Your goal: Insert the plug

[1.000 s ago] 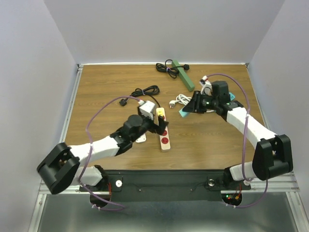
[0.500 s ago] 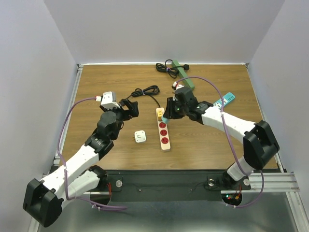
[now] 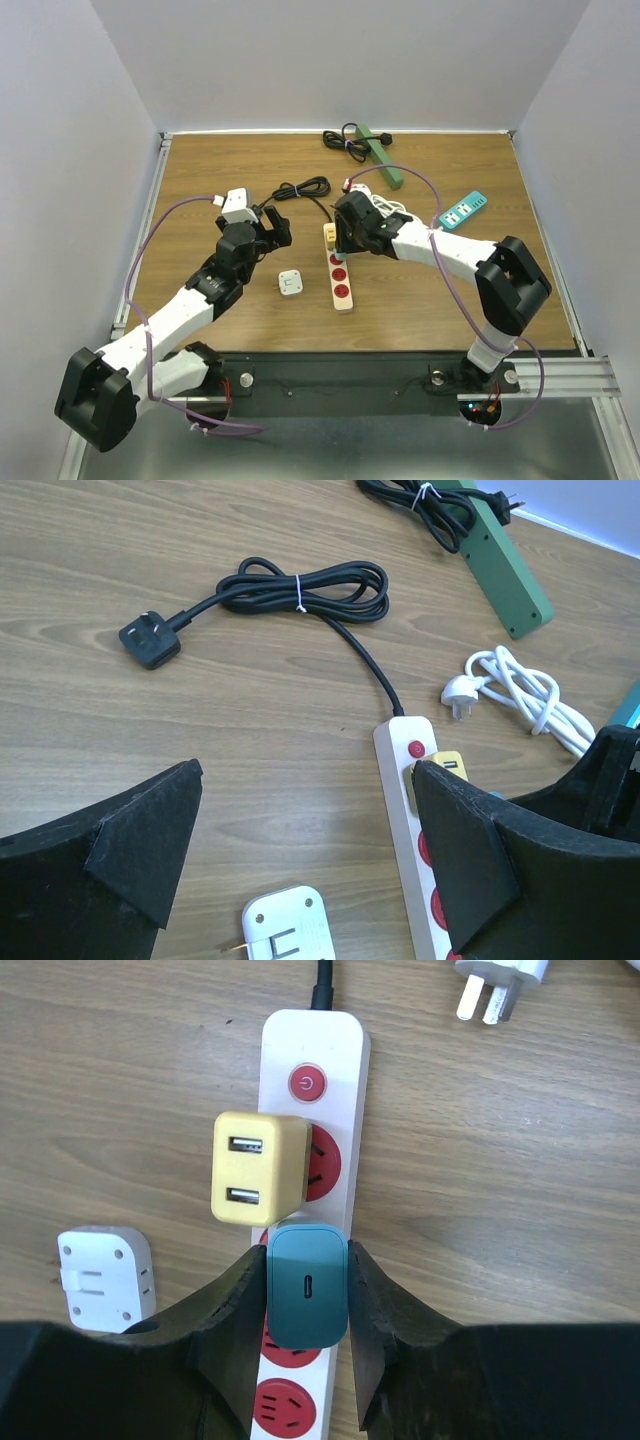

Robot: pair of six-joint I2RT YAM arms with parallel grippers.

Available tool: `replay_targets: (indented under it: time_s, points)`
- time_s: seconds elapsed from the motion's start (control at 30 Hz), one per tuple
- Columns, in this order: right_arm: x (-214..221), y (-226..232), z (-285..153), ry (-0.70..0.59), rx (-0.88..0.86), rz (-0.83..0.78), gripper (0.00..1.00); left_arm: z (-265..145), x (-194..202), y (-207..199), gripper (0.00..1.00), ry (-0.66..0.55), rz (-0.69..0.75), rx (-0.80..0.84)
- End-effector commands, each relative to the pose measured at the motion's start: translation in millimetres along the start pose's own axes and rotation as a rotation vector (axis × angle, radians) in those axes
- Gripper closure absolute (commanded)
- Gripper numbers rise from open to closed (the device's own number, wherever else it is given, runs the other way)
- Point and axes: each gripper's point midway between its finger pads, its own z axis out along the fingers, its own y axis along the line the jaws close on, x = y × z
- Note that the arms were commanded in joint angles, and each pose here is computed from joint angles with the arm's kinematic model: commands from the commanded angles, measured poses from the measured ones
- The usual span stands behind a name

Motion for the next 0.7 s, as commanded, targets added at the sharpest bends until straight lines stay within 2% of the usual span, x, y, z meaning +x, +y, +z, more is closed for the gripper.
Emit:
replay_targets:
  time_s: [0.0, 0.67]
  points:
    - [-20.5, 3.0, -2.2, -0.072, 0.046, 0.018, 1.0, -4.7, -30.5, -10.1, 0.02, -0.081, -0.032, 0.025]
    - [-16.6, 25.9, 1.0, -0.079, 0.035, -0.003, 1.0, -6.2, -27.1, -10.8, 0.01, -0.072, -0.031, 0.036]
